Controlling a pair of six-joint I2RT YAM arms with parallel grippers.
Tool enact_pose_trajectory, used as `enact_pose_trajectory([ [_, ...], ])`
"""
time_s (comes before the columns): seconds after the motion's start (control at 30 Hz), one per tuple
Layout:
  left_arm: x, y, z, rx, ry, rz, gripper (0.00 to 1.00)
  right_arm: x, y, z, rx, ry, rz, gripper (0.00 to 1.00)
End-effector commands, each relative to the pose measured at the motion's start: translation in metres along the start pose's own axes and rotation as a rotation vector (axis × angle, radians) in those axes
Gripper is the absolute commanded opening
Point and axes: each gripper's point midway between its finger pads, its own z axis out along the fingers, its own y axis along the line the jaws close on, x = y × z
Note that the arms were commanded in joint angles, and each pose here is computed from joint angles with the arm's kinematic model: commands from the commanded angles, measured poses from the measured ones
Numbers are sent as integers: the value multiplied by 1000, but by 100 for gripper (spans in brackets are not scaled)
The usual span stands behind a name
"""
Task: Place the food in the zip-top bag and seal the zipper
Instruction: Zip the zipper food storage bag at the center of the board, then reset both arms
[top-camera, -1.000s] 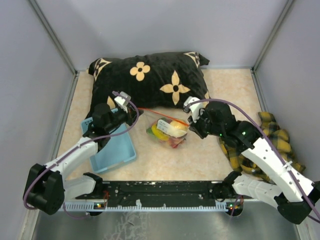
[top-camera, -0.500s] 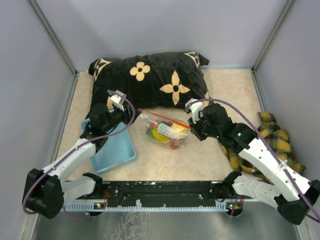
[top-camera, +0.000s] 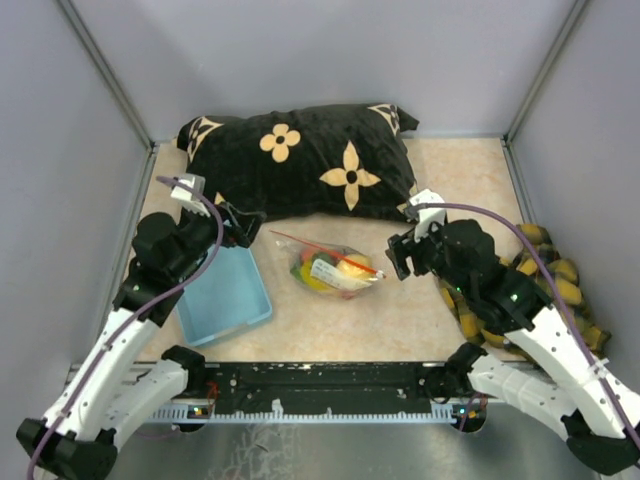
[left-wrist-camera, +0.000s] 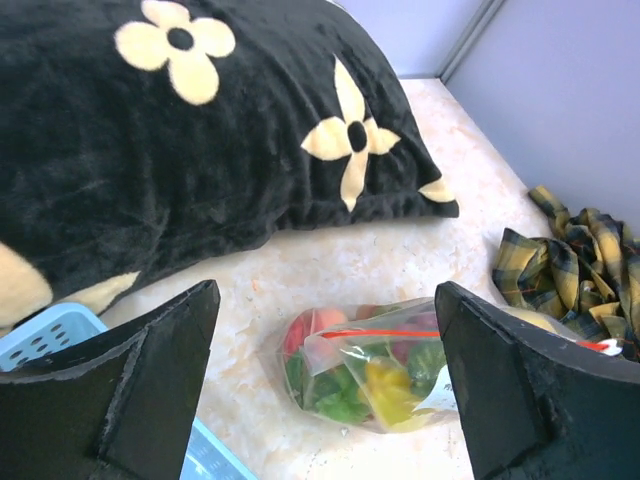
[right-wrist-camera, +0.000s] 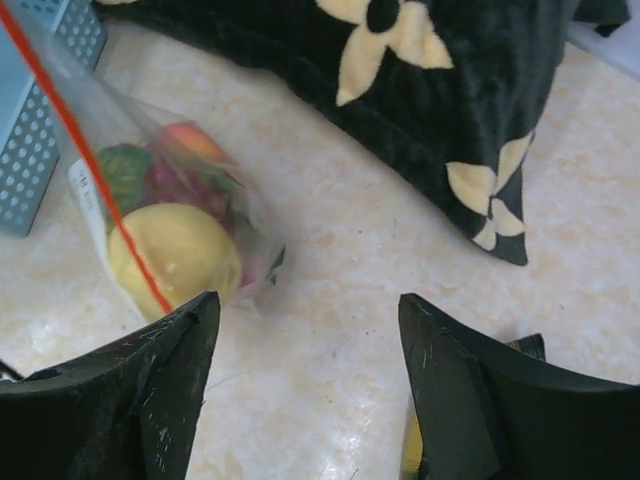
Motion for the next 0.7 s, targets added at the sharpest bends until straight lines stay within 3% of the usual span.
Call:
enact_pose_trajectory([
  [0.0, -3, 6, -31, -93, 54, -14, 97, -12, -37, -16, 209, -105, 83, 73],
  [0.37, -42, 32, -91, -288, -105, 155, 100, 0, -94, -79, 529, -324, 255, 74],
  [0.67, -24, 60, -98, -378, -217, 160, 100, 14, -115, -110, 651, -476, 318, 75],
])
